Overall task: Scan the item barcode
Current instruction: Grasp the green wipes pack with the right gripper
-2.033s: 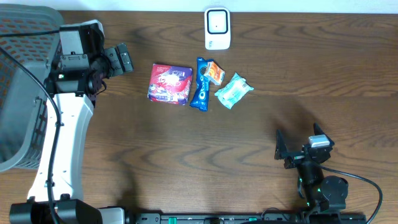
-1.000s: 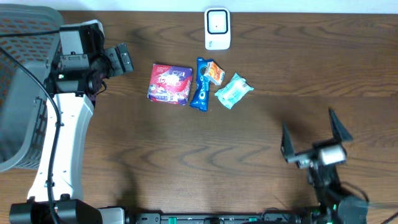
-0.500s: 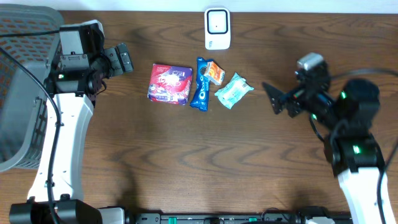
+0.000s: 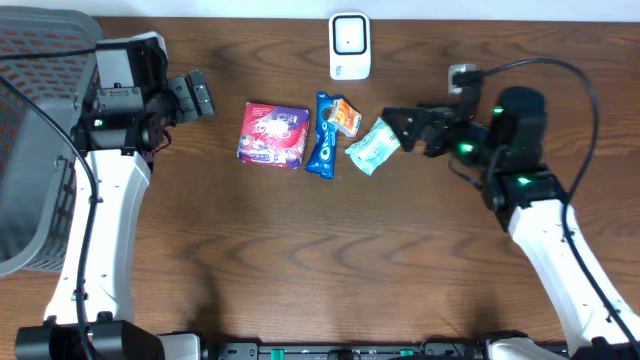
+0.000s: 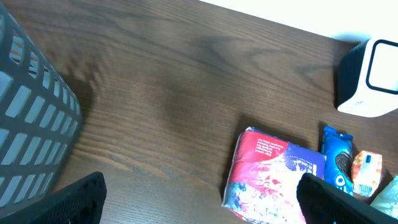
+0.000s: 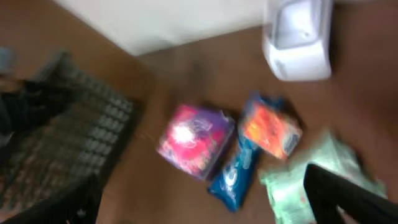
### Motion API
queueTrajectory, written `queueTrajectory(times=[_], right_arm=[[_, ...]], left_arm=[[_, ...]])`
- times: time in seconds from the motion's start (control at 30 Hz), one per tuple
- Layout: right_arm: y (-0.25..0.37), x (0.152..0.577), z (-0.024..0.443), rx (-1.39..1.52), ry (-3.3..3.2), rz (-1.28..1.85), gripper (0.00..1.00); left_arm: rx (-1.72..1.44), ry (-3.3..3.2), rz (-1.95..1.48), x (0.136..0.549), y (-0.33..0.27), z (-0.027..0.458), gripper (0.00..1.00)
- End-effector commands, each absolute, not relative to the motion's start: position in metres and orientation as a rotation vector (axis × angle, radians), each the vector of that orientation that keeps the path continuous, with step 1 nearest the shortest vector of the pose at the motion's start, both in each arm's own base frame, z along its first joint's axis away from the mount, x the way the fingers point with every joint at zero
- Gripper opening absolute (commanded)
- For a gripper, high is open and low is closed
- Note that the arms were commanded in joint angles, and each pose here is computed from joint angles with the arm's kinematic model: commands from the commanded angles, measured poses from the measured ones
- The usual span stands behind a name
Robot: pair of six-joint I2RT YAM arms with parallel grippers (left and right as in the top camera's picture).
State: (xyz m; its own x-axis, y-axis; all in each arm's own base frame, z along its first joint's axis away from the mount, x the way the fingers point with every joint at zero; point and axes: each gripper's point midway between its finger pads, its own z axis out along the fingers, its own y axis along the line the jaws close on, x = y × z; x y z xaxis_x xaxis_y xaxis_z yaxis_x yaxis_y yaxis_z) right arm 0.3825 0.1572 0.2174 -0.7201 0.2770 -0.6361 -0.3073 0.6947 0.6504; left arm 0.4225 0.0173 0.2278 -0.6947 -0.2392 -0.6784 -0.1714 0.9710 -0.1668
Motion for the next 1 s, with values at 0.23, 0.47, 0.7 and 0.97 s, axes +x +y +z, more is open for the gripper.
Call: queueTrajectory(times=[0.23,0.47,0.7,0.97], right_arm=[[0.137,0.411,0.156,0.47,2.45,0.73,0.99],[0.14,0.42,0.094,0.705,2.555,0.735,0.99],[0.159,0.419,0.048,0.72,2.652,0.802,0.91],[0.165,0.417,0.03,0.721,2.685,0.821,0.68]], left_arm=[[-0.291,2.366,-0.102,0.422,0.02,0.223,0.98],[-0.291,2.366,-0.102,0.422,0.02,0.223,0.98],[-0.291,2.366,-0.102,0.422,0.02,0.223,0.98],[-0.291,2.366,-0.102,0.422,0.02,0.223,0.98]])
